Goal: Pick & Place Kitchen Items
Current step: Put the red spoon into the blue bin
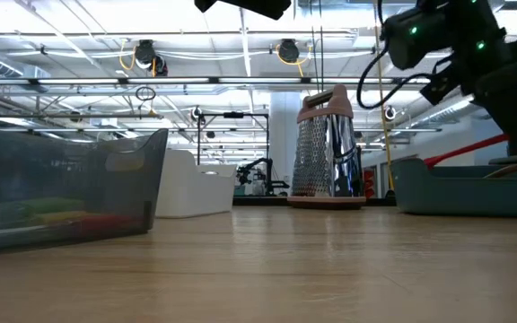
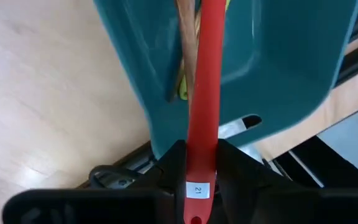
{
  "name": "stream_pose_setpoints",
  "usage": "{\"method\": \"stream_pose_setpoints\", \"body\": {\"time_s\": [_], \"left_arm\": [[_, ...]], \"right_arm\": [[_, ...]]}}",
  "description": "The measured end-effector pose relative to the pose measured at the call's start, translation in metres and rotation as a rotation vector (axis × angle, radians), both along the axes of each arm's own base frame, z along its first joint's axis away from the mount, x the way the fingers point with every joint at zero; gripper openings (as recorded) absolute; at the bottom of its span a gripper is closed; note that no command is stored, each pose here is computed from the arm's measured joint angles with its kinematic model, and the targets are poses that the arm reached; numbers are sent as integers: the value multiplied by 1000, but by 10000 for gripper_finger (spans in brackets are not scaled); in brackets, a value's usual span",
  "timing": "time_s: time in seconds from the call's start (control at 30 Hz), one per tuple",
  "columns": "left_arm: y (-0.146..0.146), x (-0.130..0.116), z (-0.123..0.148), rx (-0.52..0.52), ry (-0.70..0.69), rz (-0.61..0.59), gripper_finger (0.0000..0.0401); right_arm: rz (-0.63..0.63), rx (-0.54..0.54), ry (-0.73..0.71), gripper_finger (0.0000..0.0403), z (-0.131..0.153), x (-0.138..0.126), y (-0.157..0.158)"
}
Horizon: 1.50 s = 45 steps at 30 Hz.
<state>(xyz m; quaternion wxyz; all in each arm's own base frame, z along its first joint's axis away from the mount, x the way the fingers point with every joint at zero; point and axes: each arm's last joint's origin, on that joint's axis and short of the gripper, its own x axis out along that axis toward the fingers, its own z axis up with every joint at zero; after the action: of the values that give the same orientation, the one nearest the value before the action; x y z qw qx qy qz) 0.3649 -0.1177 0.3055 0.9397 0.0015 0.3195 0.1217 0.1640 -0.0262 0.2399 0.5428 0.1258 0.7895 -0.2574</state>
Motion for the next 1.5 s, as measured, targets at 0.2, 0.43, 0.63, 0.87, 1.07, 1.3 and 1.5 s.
{"method": "stream_pose_setpoints", "body": {"time_s": [0.2, 0.43, 0.63, 0.87, 1.07, 1.3, 1.5], "left_arm": [[0, 0, 0, 4, 1, -3, 97], [0, 0, 0, 9, 6, -6, 97], [0, -1, -1, 9, 20, -2, 97], [0, -1, -2, 9, 22, -3, 97], [0, -2, -2, 9, 22, -3, 97], [0, -2, -2, 9, 23, -3, 97], [0, -2, -2, 9, 25, -3, 97]], "right_arm": [[23, -7, 51, 66, -6, 1, -17], [34, -27, 36, 70, -11, 4, -35], [57, -35, -61, 91, -15, 11, -44], [73, -65, -64, 139, -15, 12, -46], [72, -66, -68, 169, -15, 12, -46], [86, -151, -23, 166, -19, 9, -47], [104, -128, 11, 161, -39, 2, -45]]}}
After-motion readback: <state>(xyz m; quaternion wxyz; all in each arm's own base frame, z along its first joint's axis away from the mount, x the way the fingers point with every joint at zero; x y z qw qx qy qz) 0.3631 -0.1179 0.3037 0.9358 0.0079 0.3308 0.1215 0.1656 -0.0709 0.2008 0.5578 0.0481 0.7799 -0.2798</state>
